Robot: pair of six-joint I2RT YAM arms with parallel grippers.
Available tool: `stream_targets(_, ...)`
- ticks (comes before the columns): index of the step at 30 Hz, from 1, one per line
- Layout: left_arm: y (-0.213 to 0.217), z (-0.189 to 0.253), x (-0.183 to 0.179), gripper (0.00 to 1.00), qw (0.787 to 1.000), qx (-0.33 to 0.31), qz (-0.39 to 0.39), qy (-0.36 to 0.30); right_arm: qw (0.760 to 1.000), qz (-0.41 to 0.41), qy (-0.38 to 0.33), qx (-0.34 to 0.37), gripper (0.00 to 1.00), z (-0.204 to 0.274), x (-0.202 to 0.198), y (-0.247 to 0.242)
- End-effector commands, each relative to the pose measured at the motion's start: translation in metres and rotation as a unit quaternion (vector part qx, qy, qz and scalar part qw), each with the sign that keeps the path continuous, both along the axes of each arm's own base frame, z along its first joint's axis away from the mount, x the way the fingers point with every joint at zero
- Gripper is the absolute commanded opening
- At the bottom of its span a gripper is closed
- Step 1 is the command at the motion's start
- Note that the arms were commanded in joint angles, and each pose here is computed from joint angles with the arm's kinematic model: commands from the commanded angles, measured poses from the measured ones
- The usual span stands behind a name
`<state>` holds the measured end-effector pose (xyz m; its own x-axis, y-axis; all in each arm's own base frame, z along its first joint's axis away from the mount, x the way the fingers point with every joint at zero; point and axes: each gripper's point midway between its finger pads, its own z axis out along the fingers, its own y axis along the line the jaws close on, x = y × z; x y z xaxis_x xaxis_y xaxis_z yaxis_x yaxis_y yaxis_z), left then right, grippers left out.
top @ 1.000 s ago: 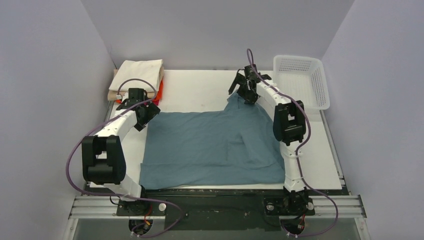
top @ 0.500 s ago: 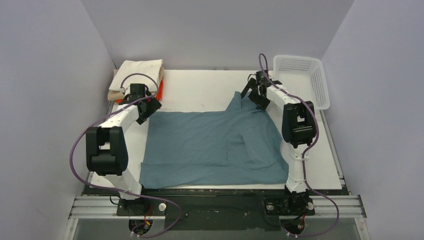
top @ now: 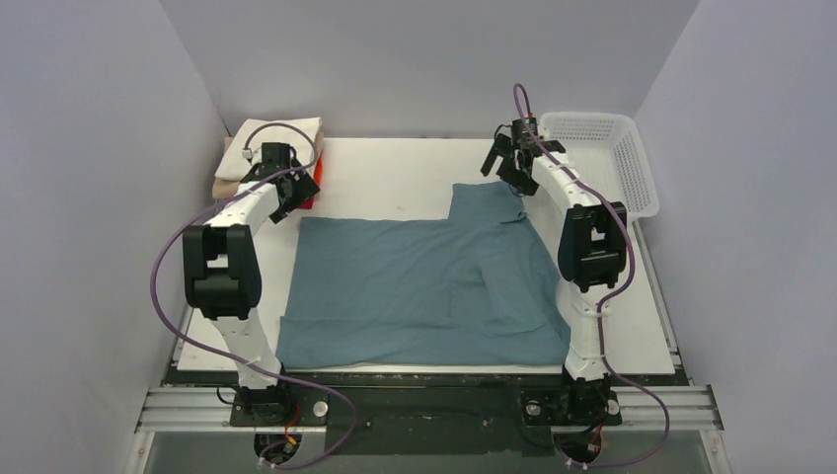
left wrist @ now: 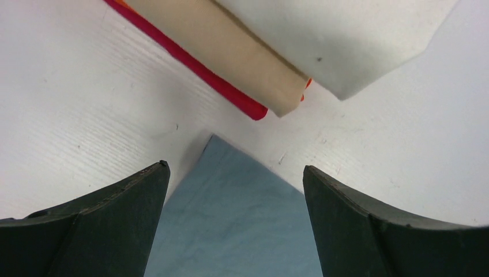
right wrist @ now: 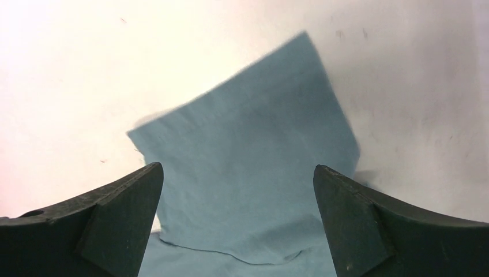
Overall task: Fold and stack the t-shirts
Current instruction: Grab the side of the flattened tshirt furthest away from the robot with both arms
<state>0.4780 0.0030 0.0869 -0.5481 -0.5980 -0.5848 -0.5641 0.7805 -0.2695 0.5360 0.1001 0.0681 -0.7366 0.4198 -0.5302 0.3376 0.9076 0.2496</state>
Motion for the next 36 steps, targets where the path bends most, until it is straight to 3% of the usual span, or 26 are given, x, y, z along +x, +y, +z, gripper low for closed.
stream_targets(1,0.01,0.003,0.019,0.97,1.0,0.03,-0.007,0.004,0.999,0.009,-0.02,-0.041,0.99,0.021,0.015,-0.016)
stream_targets(5,0.009,-0.008,0.03,0.92,0.999,0.036,-0.018,0.018,0.997,0.002,-0.024,-0.071,0.99,0.02,0.033,-0.024)
stream_targets(17,0.007,-0.044,0.019,0.83,0.998,0.031,-0.018,0.056,0.99,-0.045,-0.023,-0.129,0.99,-0.011,0.061,-0.047)
stream_targets(27,-0.003,-0.066,0.018,0.77,0.997,-0.002,-0.025,0.074,0.997,-0.012,0.009,-0.081,0.95,-0.039,0.055,-0.026)
stream_targets(36,-0.005,-0.069,0.006,0.53,0.996,0.0,-0.035,0.088,0.998,0.032,0.032,-0.051,0.82,-0.049,0.044,-0.007)
